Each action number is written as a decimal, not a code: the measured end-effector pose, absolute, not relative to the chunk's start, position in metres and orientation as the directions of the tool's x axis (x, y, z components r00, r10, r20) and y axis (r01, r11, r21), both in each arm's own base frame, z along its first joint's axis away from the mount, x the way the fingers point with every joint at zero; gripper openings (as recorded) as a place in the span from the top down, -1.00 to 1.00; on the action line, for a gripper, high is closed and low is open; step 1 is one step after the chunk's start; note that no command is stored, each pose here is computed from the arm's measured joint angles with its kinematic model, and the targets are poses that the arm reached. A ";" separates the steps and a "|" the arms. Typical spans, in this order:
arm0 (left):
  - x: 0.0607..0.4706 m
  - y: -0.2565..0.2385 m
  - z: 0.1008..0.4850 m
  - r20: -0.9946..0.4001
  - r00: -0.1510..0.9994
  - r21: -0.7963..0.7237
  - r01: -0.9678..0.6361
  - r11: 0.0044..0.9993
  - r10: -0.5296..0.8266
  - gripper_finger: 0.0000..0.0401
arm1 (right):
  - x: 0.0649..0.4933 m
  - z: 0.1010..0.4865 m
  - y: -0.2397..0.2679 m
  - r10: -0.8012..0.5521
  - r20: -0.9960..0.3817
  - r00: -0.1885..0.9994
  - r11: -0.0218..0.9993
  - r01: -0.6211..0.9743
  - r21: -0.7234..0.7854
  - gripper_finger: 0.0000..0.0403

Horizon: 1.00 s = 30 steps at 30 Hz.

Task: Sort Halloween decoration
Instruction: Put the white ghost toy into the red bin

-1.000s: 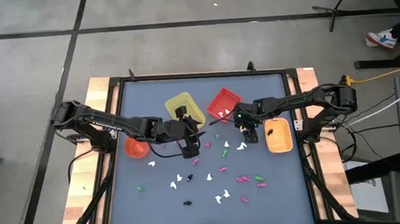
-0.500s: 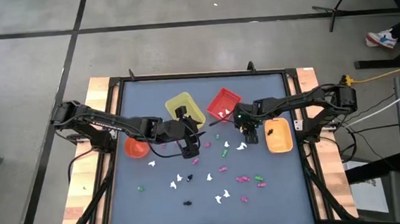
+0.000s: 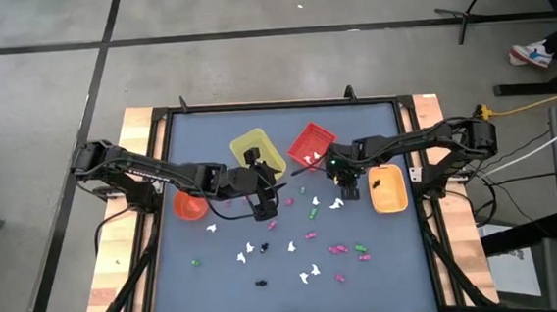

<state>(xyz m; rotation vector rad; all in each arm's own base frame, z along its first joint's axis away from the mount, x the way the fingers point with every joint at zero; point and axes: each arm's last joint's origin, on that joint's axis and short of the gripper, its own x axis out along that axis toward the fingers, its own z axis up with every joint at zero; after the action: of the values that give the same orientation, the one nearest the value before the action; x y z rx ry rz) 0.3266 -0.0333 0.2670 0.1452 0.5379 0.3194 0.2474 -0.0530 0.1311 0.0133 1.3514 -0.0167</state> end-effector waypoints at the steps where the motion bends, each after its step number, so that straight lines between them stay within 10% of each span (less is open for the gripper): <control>1: 0.327 -0.033 0.267 -0.479 0.811 0.218 -0.260 0.941 0.336 0.20 | 0.247 0.131 -0.053 -0.004 -0.976 0.218 1.000 0.020 0.001 0.47; 30: 0.317 -0.036 0.283 -0.441 0.838 0.182 -0.269 0.946 0.323 0.20 | 0.260 0.156 -0.053 0.109 -0.974 0.198 0.994 0.000 0.112 0.57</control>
<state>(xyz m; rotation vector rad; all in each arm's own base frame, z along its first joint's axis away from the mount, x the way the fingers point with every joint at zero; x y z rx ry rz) 0.3170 -0.0356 0.2830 0.1148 0.4857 0.3140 0.2604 -0.0527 0.1563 0.0938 1.3705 0.0766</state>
